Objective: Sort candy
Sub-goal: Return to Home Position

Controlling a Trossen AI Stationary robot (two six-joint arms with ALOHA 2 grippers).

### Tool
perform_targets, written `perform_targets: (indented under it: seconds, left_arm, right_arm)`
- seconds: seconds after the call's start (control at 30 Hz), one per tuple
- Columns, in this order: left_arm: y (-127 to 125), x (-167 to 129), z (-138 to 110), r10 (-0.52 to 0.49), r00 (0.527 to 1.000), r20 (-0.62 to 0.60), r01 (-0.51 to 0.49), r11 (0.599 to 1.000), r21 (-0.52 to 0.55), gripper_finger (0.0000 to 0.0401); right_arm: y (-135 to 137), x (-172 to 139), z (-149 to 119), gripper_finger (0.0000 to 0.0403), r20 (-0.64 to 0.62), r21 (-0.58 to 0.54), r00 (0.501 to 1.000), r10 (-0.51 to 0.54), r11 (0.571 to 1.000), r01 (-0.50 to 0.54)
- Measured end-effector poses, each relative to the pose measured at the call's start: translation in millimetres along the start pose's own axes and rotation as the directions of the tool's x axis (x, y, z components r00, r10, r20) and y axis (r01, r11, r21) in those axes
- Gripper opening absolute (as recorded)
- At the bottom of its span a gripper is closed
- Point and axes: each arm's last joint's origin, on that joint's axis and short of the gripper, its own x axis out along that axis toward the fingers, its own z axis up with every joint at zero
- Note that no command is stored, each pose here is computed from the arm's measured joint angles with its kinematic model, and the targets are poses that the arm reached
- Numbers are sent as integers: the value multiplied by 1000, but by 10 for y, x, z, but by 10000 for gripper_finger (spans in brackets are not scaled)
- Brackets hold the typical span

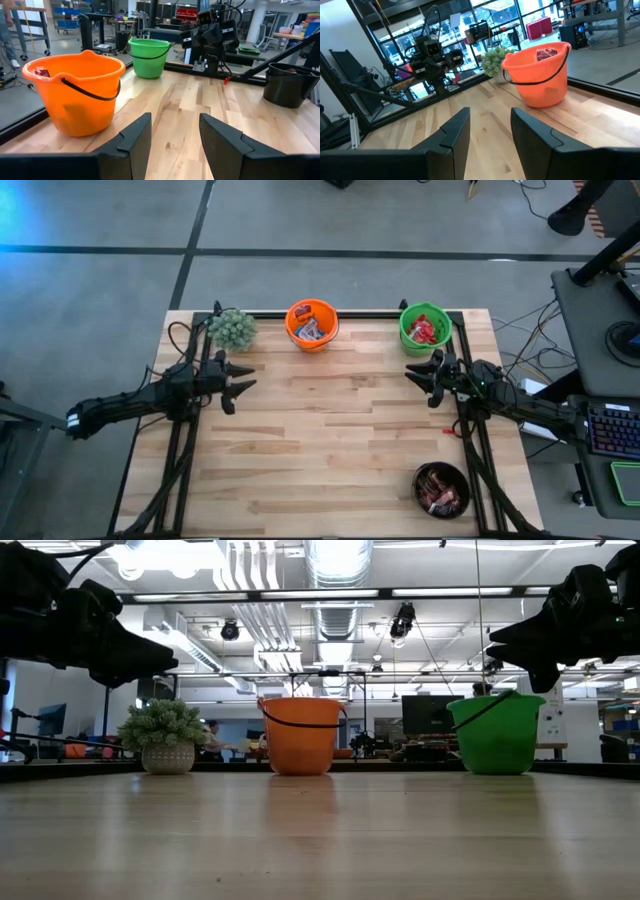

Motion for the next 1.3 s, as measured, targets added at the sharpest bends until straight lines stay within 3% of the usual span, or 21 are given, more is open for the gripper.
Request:
perform_targets:
  seconds: [1.3]
  left_arm:
    - [-8, -11, 83, -2, 1000, 20, 2, 1000, 0, 149]
  right_arm:
    - [0, 0, 0, 132, 0, 0, 1000, 0, 1000, 0]
